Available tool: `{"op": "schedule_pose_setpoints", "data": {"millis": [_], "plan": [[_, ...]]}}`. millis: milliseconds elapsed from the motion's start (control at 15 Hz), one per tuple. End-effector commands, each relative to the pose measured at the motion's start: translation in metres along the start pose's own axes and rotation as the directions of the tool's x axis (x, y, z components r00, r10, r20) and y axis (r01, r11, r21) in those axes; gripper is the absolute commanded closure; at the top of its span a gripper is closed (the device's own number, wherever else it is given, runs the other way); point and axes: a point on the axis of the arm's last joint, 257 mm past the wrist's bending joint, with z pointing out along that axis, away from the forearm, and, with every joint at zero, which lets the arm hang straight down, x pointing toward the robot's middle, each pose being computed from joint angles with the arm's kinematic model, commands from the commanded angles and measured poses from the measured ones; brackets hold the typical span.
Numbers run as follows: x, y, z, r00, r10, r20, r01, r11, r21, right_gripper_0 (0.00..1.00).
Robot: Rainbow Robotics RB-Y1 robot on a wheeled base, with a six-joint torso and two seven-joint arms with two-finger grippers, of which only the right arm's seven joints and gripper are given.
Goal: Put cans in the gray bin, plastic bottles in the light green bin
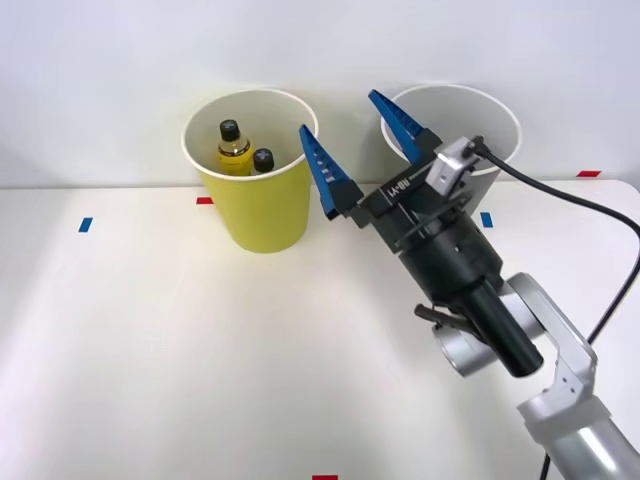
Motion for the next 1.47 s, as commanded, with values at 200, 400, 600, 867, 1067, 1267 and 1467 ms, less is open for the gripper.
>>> {"op": "schedule_pose_setpoints", "data": {"millis": [200,400,600,867,1067,1267,1467], "plan": [[0.0,-0.002,-0.083,1.0,0.022,-0.016,-0.021,0.998,0.067,0.0],[0.001,-0.016,-0.127,0.999,0.029,-0.031,-0.025,0.992,0.127,0.0],[0.001,-0.031,-0.165,0.998,0.037,-0.051,-0.026,0.981,0.194,0.0],[0.007,-0.048,-0.214,0.994,0.052,-0.099,-0.02,0.953,0.301,0.0],[0.006,-0.053,-0.237,0.993,0.047,-0.107,-0.006,0.933,0.36,0.0],[0.009,-0.053,-0.26,0.989,0.052,-0.137,0.006,0.921,0.389,0.0],[0.014,-0.052,-0.276,0.983,0.047,-0.179,0.03,0.913,0.406,0.0]]}}
